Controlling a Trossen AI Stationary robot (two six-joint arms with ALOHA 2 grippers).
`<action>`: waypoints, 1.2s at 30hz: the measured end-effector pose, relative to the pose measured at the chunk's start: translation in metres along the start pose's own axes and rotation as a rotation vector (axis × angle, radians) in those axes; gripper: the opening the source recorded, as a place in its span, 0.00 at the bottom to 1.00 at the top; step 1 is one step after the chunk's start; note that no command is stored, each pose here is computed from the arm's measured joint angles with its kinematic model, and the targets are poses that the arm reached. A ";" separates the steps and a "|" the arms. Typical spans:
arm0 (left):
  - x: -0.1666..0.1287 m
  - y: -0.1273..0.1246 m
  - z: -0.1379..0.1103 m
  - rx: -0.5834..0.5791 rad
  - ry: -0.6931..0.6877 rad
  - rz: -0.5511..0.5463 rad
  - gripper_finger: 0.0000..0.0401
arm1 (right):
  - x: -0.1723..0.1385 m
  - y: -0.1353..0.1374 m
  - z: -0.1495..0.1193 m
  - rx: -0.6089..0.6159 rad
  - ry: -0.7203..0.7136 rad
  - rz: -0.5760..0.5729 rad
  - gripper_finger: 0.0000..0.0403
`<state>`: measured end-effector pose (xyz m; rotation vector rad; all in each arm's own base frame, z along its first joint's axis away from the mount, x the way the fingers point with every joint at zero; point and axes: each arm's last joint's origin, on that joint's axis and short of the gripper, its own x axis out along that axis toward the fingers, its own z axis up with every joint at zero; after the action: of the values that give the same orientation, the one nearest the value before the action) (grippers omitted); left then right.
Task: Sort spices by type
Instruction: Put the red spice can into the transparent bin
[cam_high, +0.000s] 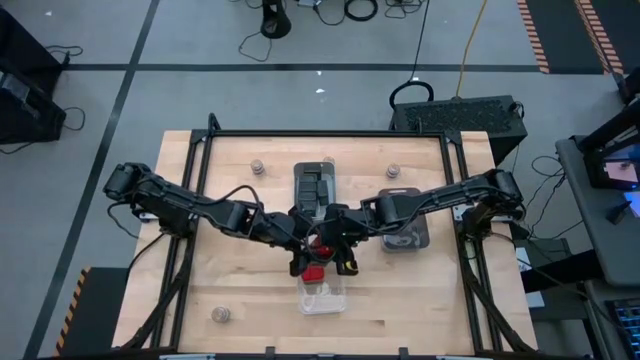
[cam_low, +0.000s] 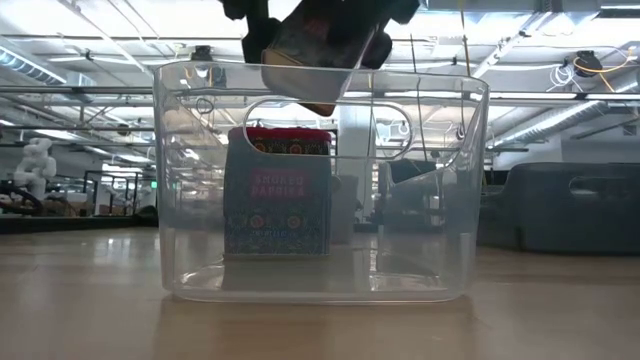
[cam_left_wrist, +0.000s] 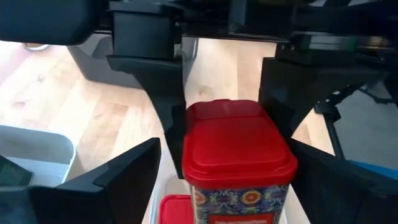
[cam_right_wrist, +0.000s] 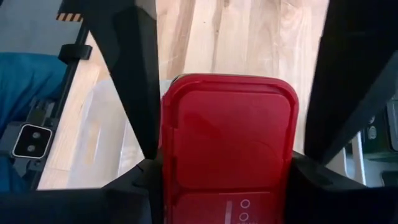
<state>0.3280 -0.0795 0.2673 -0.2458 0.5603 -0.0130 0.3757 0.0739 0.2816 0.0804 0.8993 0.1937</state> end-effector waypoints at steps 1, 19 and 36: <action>0.000 0.000 0.000 0.000 0.000 0.000 0.81 | 0.000 0.000 0.000 0.000 0.000 -0.002 0.47; 0.000 0.001 0.000 0.002 -0.010 0.022 0.62 | 0.000 -0.003 -0.003 0.039 0.035 -0.015 0.47; 0.000 0.001 0.001 0.002 -0.013 0.030 0.55 | 0.000 -0.003 -0.003 0.045 0.038 -0.013 0.61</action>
<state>0.3282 -0.0782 0.2676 -0.2355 0.5514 0.0175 0.3732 0.0706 0.2792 0.1129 0.9425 0.1635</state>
